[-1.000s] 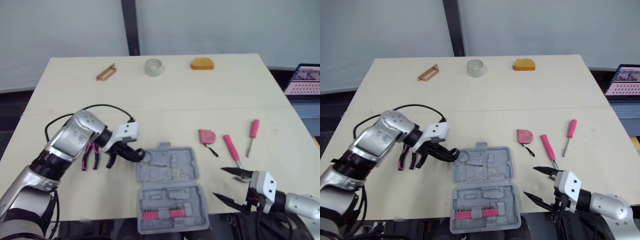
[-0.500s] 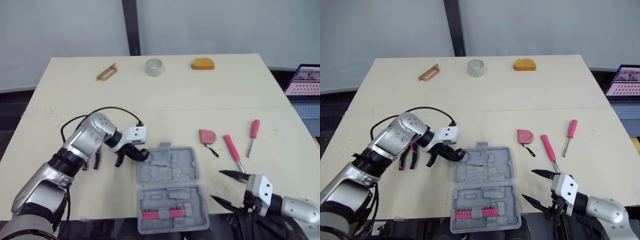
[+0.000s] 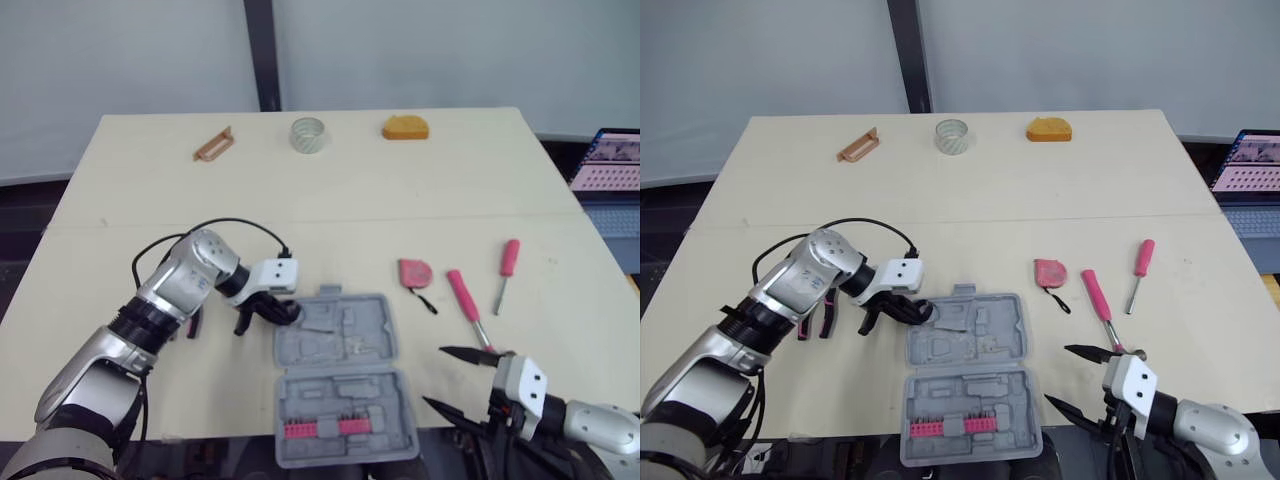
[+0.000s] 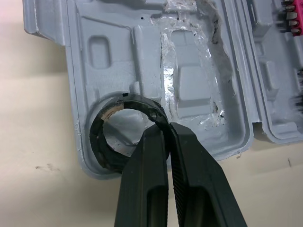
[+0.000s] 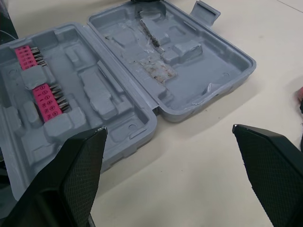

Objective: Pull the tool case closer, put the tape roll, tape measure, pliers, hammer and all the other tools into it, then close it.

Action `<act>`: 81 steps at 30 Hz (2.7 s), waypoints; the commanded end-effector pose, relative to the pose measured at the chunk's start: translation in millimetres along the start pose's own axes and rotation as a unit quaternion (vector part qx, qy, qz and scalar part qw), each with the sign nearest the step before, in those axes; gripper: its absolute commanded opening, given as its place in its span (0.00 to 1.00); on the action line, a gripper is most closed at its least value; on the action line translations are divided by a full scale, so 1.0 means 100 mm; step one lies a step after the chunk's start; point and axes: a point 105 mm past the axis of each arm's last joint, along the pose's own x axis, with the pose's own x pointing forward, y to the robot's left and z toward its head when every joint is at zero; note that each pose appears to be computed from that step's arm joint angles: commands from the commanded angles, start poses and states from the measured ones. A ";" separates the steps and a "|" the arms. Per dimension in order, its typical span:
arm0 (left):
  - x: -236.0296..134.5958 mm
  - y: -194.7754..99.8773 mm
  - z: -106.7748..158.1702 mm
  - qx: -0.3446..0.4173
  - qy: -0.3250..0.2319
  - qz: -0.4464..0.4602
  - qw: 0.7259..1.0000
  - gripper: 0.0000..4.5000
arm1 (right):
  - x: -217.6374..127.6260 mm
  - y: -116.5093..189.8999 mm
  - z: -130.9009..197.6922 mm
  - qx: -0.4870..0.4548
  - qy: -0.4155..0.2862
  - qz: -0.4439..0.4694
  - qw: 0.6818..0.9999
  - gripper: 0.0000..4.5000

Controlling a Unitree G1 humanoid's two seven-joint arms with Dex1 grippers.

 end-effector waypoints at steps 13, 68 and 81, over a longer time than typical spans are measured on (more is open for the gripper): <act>-0.13 0.08 0.08 -0.007 0.001 0.020 1.000 0.58 | -0.04 -0.03 0.16 -0.018 -0.015 -0.013 1.000 1.00; 0.00 0.01 0.10 -0.044 -0.188 0.185 0.964 0.29 | -0.08 -0.08 0.12 -0.016 -0.015 -0.024 0.999 1.00; 0.12 0.00 -0.10 -0.040 -0.163 0.205 0.964 0.29 | -0.08 -0.09 0.12 -0.016 -0.014 -0.027 0.999 1.00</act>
